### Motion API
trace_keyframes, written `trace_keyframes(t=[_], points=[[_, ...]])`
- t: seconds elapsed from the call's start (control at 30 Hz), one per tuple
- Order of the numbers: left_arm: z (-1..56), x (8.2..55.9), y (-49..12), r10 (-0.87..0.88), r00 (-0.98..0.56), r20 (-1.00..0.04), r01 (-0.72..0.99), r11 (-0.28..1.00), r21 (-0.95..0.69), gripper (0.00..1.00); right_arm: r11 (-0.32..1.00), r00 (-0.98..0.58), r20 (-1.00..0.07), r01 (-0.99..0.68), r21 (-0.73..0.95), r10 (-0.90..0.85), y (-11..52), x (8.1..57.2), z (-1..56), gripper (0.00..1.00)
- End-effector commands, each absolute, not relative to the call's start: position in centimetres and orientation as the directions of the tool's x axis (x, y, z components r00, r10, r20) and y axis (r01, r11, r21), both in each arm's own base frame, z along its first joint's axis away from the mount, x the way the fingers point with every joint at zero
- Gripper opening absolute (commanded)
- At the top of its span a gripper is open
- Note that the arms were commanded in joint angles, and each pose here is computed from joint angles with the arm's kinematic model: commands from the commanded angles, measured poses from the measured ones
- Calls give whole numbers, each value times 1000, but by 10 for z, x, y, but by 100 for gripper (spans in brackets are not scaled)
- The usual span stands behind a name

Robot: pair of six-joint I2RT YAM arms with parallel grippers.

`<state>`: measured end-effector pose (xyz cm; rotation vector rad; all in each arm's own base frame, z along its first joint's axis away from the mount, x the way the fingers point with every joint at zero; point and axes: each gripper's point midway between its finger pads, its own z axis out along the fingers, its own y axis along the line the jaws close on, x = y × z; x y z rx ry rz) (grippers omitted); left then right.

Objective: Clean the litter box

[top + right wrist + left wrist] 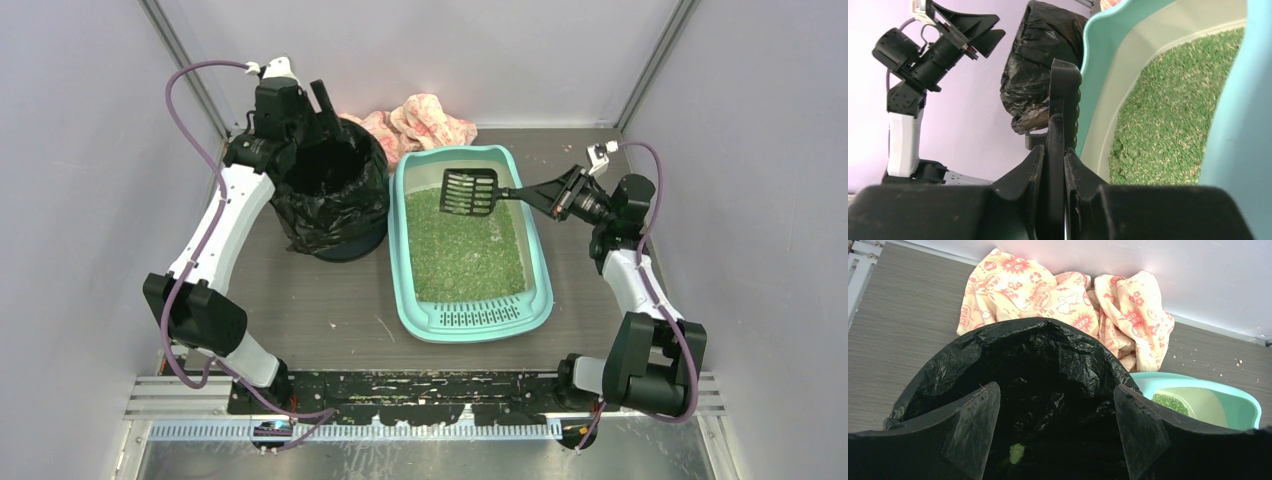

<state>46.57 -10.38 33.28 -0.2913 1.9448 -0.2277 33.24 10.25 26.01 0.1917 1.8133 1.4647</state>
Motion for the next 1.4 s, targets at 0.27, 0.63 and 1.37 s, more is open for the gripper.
trace_keyframes(t=[0.27,0.63,1.37], points=[[366,454,-99,-325,-278,-904,-72,945,-318,84,337,-647,-580,-473,814,495,125,371,332,1],[369,438,-91,-308,-269,-913,-78,951,-298,84,255,-654,-645,-597,761,394,207,430,386,1],[379,406,-60,-226,-217,-950,-145,970,-197,85,579,-458,-888,-734,355,-37,351,450,368,1]])
